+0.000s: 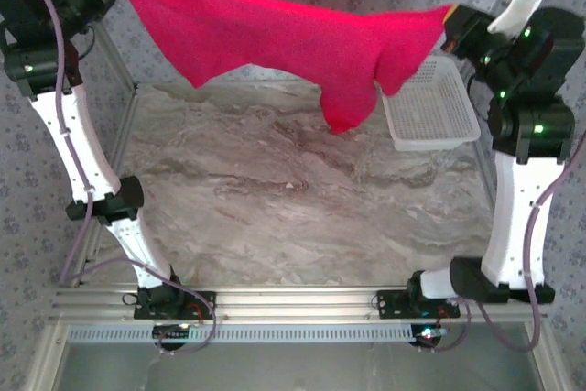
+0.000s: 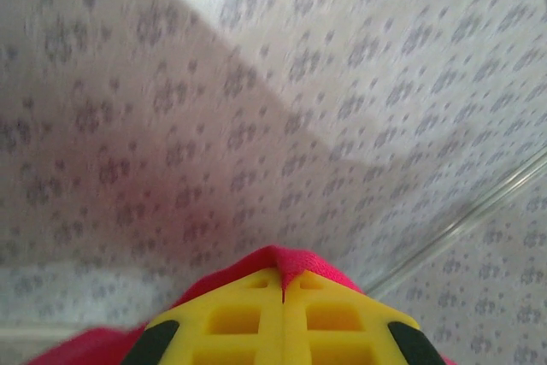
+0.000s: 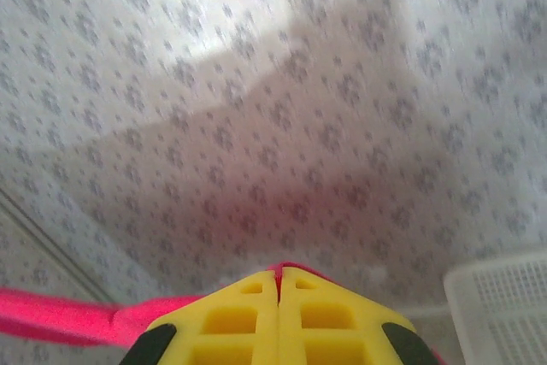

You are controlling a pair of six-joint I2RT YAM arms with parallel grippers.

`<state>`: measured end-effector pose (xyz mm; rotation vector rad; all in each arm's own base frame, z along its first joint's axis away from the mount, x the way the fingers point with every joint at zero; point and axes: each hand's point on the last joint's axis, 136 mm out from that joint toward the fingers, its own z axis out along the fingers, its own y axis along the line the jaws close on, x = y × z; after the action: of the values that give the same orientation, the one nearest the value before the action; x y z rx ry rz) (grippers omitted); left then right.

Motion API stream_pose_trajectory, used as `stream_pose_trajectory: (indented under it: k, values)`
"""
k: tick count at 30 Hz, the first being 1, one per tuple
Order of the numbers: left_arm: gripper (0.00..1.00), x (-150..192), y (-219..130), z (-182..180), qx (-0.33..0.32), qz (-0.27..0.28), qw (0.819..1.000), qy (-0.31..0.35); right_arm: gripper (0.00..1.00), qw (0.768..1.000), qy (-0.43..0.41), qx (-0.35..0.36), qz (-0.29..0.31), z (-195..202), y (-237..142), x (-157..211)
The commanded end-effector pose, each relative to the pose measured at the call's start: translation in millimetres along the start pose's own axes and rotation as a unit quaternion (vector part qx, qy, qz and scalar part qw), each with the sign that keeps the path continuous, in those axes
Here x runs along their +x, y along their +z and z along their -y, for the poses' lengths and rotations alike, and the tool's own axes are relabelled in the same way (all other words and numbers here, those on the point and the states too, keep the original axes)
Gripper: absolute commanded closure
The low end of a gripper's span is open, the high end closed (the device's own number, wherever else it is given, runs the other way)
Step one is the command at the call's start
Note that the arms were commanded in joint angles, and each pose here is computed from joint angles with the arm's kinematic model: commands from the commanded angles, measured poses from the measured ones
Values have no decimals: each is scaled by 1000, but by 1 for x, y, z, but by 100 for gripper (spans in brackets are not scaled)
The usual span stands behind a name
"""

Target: Fold the inside-out t-shirt

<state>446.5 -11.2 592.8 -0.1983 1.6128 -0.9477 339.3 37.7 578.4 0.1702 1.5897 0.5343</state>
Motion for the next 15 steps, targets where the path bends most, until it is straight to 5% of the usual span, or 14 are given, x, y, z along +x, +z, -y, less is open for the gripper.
stream_pose_trajectory:
  k: [1,4,10,15]
  values:
    - [100,63,-6,-40,-84,-111,990,6,100,1000,9,-12,-10,7,-12,34]
    - [100,130,-9,-79,-141,-188,972,2,100,997,39,-18,-66,22,-23,106]
    - [100,258,-75,-184,-236,-132,958,-92,100,963,133,19,-232,78,-40,303]
    - [100,362,-116,-255,-314,-153,917,-191,100,916,200,111,-329,133,-76,425]
